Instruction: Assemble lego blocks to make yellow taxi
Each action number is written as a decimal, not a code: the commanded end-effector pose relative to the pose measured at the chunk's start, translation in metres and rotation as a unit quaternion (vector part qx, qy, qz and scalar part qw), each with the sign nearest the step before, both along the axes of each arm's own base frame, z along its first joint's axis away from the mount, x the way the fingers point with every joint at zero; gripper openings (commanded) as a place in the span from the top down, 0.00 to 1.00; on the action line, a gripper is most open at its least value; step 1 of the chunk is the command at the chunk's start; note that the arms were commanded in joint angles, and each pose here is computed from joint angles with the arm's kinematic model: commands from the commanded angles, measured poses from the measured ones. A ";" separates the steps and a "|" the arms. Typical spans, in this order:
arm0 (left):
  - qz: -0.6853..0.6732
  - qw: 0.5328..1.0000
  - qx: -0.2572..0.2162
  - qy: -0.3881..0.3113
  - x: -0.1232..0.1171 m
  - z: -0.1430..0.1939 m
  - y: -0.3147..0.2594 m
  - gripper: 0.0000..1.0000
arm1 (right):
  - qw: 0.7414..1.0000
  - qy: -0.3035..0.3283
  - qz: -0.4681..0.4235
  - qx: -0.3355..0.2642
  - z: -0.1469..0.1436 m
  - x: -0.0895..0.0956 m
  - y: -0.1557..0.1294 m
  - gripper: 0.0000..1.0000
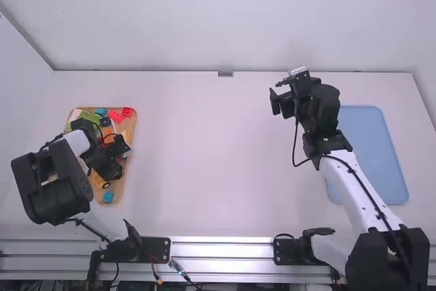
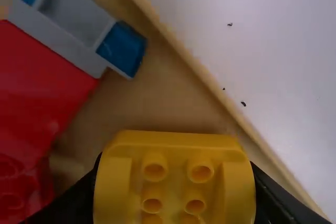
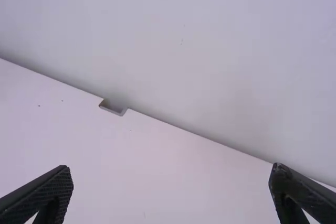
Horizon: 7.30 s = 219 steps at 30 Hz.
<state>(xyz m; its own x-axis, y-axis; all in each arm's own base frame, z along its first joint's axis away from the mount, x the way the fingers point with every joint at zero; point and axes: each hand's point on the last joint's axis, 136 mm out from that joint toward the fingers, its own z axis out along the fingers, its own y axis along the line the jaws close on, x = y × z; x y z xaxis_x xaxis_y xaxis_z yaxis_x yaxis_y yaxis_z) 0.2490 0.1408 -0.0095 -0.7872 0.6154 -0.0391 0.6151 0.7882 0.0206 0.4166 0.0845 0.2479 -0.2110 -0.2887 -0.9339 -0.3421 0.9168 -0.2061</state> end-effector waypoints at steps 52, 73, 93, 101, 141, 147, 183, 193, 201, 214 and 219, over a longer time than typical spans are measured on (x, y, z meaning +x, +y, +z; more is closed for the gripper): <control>-0.399 0.916 -0.035 -0.039 0.053 0.015 -0.393 0.69 | 0.999 0.052 0.004 -0.011 -0.018 -0.007 0.000 0.01; -0.349 0.935 -0.063 0.020 0.027 0.014 -0.390 0.36 | 0.999 0.052 0.004 -0.011 -0.018 -0.007 0.000 0.01; -0.369 0.929 -0.037 0.007 0.046 0.056 -0.392 0.01 | 0.999 0.051 0.005 -0.011 -0.018 -0.007 0.001 0.01; -0.207 0.977 -0.033 -0.035 0.102 0.112 -0.360 0.01 | 0.999 0.052 0.003 -0.011 -0.018 -0.007 0.000 0.01; 0.724 0.675 0.131 -0.045 -0.003 0.083 0.056 0.00 | 0.999 0.027 0.013 -0.030 -0.010 -0.004 0.002 0.01; 0.718 0.695 0.009 -0.037 0.004 0.053 0.056 0.34 | 0.999 0.027 0.013 -0.030 -0.009 -0.004 0.002 0.01; 0.682 0.728 -0.004 -0.074 -0.001 0.005 0.054 0.52 | 0.999 0.028 0.012 -0.027 -0.009 -0.004 0.002 0.01; 0.699 0.709 -0.005 -0.097 0.000 -0.003 0.058 0.56 | 0.999 0.029 0.013 -0.027 -0.010 -0.004 0.002 0.01; 0.697 0.708 0.000 -0.109 -0.003 -0.011 0.059 0.51 | 0.999 0.029 0.013 -0.027 -0.010 -0.004 0.002 0.01; 0.676 0.729 -0.021 -0.108 0.009 0.004 0.056 0.90 | 0.997 0.011 0.070 -0.024 -0.002 -0.011 0.036 0.01; 0.666 0.735 -0.030 -0.127 0.015 0.027 0.050 0.92 | 0.997 0.004 0.079 -0.002 0.003 -0.011 0.050 0.01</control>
